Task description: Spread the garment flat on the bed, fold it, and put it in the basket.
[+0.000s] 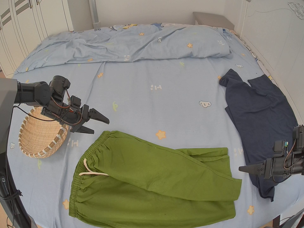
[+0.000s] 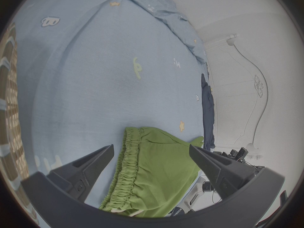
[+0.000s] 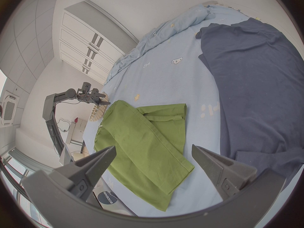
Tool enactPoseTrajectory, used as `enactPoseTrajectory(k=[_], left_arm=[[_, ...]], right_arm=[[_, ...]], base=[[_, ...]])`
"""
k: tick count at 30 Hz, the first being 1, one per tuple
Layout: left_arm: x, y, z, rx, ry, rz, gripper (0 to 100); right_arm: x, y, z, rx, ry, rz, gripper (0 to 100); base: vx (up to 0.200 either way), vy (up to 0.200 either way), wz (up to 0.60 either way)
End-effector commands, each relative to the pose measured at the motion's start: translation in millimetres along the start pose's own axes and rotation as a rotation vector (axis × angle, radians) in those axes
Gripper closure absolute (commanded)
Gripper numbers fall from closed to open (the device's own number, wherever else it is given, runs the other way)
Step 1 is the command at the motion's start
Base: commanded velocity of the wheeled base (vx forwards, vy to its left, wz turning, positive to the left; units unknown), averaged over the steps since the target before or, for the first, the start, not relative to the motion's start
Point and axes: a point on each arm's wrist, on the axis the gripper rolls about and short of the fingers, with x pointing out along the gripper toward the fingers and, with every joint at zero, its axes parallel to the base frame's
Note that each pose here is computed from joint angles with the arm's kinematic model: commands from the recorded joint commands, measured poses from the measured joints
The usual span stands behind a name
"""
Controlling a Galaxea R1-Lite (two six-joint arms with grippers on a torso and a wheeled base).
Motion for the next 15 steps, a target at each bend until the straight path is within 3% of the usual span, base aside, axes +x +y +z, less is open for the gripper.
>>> enactPoseTrajectory(k=[1, 15], left_arm=[[17.1, 13.0, 2.7, -0.021, 0.026, 0.004, 0], [48.2, 26.0, 6.6, -0.05, 0.071, 0.003, 0]], right_arm=[[1.4, 2.3, -0.7, -0.008, 0.007, 0.011, 0], [4.6, 4.5, -2.3, -0.013, 0.023, 0.019, 0]], base=[[0.0, 0.0, 0.0], [0.0, 0.0, 0.0]])
